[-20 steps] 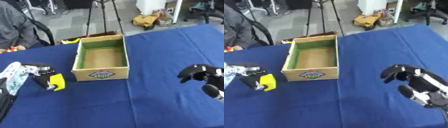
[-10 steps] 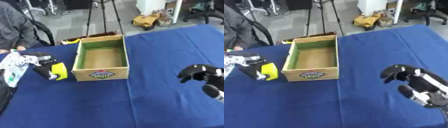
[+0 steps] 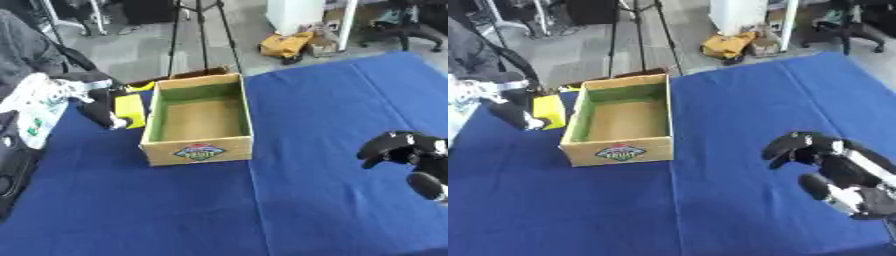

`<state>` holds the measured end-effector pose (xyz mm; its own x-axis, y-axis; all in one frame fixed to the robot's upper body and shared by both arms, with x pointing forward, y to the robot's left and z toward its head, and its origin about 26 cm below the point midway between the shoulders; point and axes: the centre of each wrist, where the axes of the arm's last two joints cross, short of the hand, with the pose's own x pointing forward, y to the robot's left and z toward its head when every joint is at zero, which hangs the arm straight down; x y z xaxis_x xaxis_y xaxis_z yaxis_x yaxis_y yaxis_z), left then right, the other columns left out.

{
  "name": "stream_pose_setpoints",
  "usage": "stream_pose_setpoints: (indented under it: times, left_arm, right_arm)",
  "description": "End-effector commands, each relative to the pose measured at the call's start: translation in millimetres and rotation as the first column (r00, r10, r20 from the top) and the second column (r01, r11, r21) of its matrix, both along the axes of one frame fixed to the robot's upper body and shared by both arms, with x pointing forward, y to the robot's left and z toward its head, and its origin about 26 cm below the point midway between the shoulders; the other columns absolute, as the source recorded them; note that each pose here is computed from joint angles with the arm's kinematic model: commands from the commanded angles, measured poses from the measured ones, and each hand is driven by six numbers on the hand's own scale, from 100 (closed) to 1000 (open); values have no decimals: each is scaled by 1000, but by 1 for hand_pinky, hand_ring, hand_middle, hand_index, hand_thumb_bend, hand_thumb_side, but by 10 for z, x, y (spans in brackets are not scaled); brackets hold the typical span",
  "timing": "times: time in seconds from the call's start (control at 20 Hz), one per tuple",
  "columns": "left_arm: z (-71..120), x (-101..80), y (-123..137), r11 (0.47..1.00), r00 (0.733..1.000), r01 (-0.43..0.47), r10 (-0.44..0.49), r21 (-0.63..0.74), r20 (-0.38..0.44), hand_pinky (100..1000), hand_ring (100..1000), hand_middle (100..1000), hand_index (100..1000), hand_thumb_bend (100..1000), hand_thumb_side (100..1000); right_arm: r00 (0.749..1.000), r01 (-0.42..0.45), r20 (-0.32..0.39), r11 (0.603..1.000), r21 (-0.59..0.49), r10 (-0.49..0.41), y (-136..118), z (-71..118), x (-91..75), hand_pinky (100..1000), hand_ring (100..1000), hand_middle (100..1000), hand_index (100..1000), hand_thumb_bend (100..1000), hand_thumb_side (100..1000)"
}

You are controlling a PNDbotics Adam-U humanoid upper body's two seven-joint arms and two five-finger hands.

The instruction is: Pick up objects on the table and place them in the box.

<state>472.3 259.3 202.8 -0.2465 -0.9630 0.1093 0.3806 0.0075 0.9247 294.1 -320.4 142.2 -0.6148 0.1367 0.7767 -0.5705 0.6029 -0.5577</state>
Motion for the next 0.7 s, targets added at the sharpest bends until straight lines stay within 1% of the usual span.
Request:
stream_pose_setpoints:
  times: [0.05, 0.25, 0.4, 0.45, 0.5, 0.6, 0.7]
  left_arm:
    - [73, 58, -126, 999, 997, -33, 34, -17, 68, 623, 513, 497, 573, 100, 336]
    - [-25, 91, -302, 998, 991, -59, 62, -24, 120, 617, 508, 494, 578, 100, 331]
    - [-86, 95, -382, 996, 983, -80, 84, -32, 163, 615, 504, 494, 589, 100, 321]
    - [-110, 94, -399, 996, 980, -88, 92, -31, 177, 624, 512, 515, 638, 100, 325]
    - [-137, 92, -414, 995, 976, -97, 101, -28, 191, 628, 517, 527, 660, 111, 333]
    - [-202, 90, -433, 993, 970, -117, 119, -23, 214, 647, 533, 551, 725, 200, 359]
    - [-300, 95, -445, 991, 966, -133, 133, -14, 223, 666, 554, 578, 766, 270, 382]
  right_arm:
    - [999, -25, 26, 999, -28, 26, 6, 111, 23, 713, 787, 747, 797, 288, 582]
    - [998, -42, 35, 998, -39, 43, 34, 149, 42, 714, 787, 747, 797, 287, 585]
    - [998, -49, 41, 998, -43, 51, 47, 169, 52, 714, 787, 747, 797, 286, 585]
    - [998, -50, 42, 998, -44, 52, 48, 173, 54, 714, 787, 747, 797, 286, 586]
    - [998, -49, 42, 998, -44, 51, 47, 173, 54, 714, 787, 747, 797, 286, 587]
    - [998, -48, 42, 998, -45, 50, 46, 173, 54, 714, 787, 747, 797, 286, 586]
    - [998, -50, 42, 998, -45, 52, 50, 175, 56, 714, 787, 747, 796, 286, 585]
